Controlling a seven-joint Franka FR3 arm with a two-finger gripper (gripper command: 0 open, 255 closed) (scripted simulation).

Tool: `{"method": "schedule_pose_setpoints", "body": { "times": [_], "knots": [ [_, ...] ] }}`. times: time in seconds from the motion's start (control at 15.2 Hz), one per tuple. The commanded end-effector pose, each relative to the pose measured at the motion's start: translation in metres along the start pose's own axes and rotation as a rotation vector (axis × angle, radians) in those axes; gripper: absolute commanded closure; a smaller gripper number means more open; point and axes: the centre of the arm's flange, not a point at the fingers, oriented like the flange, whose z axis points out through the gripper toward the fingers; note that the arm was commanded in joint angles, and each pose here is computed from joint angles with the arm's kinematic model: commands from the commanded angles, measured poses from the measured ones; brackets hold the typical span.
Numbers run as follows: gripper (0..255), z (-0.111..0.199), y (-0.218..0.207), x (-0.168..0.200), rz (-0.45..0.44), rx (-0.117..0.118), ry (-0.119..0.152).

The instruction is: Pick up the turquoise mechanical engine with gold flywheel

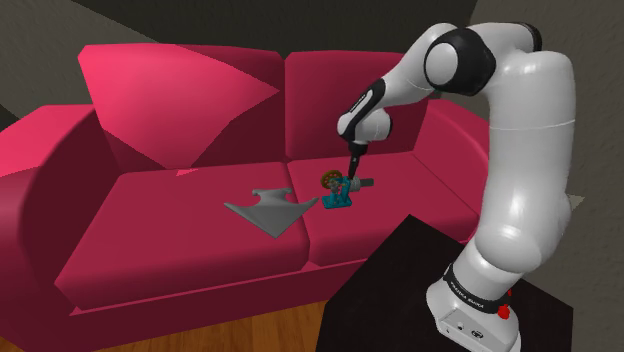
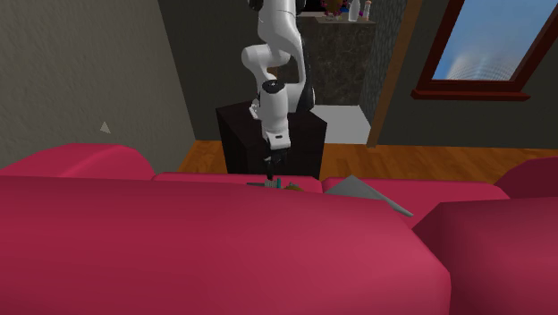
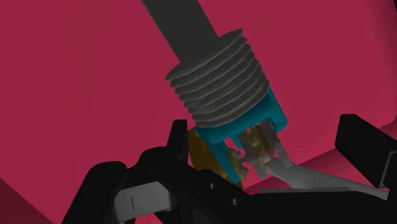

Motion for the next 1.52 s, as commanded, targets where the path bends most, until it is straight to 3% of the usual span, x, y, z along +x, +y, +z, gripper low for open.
{"method": "schedule_pose_setpoints", "body": {
  "times": [0.0,0.66,0.73,1.45],
  "knots": [
    [0,0.021,0.017,0.009,-0.021,0.003,0.013],
    [0,0.063,0.019,0.009,-0.024,0.003,0.014],
    [255,0.063,0.019,0.009,-0.024,0.003,0.014],
    [255,0.053,0.019,0.01,-0.024,0.003,0.014]
  ]
}}
